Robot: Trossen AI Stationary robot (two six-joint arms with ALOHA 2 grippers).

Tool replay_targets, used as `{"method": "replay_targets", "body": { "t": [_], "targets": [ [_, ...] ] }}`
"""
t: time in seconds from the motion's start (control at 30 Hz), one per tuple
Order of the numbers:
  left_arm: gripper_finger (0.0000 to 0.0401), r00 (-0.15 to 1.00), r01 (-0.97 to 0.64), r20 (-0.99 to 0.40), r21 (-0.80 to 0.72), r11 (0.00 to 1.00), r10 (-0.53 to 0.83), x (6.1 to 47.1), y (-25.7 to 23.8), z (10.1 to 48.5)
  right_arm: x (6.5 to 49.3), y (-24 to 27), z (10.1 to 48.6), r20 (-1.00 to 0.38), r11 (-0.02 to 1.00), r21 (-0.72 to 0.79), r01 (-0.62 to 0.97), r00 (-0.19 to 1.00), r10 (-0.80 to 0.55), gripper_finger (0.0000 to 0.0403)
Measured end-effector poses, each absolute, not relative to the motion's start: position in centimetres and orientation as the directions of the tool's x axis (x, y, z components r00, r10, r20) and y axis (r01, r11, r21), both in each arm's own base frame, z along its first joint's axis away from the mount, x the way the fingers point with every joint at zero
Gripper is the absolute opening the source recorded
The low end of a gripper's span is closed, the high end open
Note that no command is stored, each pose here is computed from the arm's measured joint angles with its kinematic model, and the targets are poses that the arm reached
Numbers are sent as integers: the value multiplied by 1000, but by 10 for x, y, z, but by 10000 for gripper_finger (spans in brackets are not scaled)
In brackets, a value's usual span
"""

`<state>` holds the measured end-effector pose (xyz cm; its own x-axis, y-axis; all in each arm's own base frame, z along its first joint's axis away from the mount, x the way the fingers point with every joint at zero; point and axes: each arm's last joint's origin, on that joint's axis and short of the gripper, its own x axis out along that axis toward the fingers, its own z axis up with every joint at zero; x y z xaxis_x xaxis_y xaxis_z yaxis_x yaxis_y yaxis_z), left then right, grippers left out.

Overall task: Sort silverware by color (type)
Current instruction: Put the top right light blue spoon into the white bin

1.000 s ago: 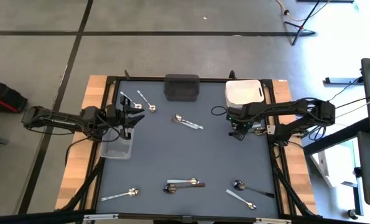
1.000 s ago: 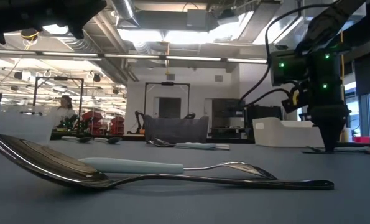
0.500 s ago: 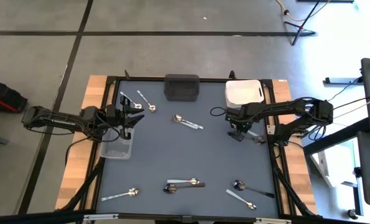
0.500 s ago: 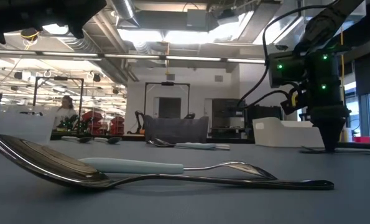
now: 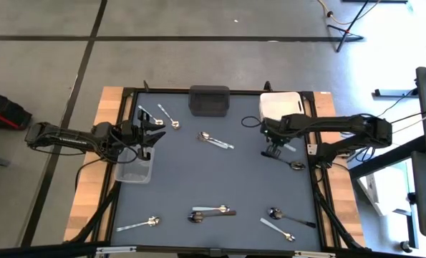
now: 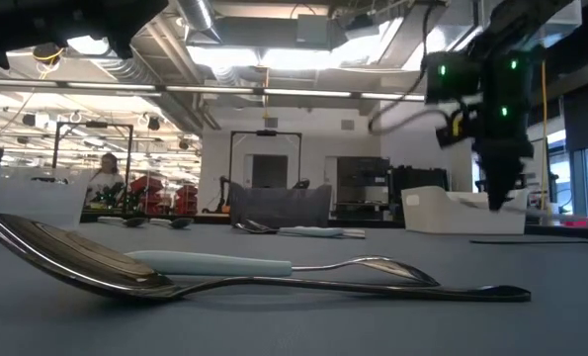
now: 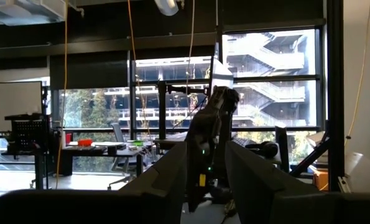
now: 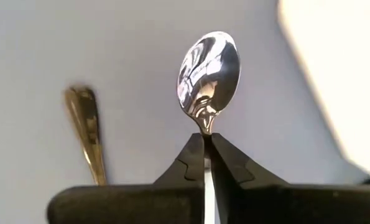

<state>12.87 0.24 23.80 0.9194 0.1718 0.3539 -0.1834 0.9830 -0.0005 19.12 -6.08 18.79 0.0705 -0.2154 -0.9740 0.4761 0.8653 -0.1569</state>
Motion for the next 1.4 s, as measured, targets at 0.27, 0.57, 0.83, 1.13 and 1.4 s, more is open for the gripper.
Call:
{"method": "replay_targets", "body": {
  "t": [0.27, 0.57, 0.83, 1.13, 1.4],
  "targets": [
    [105, 920, -185, 351, 4, 983, 172, 129, 2, 238, 183, -60, 241, -906, 868, -167, 468, 274, -322, 2],
    [105, 924, -186, 343, 9, 982, 172, 134, 2, 236, 181, -66, 266, -770, 844, -316, 433, 403, -495, 2],
    [105, 934, -183, 315, 17, 983, 168, 140, 2, 232, 180, -95, 274, -693, 809, -424, 407, 430, -579, 1],
    [105, 927, -193, 335, 41, 980, 168, 145, 2, 232, 162, -134, 265, -744, 815, -311, 489, 408, -529, 2],
    [105, 925, -207, 334, 38, 978, 183, 147, 2, 231, 161, -161, 243, -792, 809, -304, 503, 339, -508, 2]
  ]
}}
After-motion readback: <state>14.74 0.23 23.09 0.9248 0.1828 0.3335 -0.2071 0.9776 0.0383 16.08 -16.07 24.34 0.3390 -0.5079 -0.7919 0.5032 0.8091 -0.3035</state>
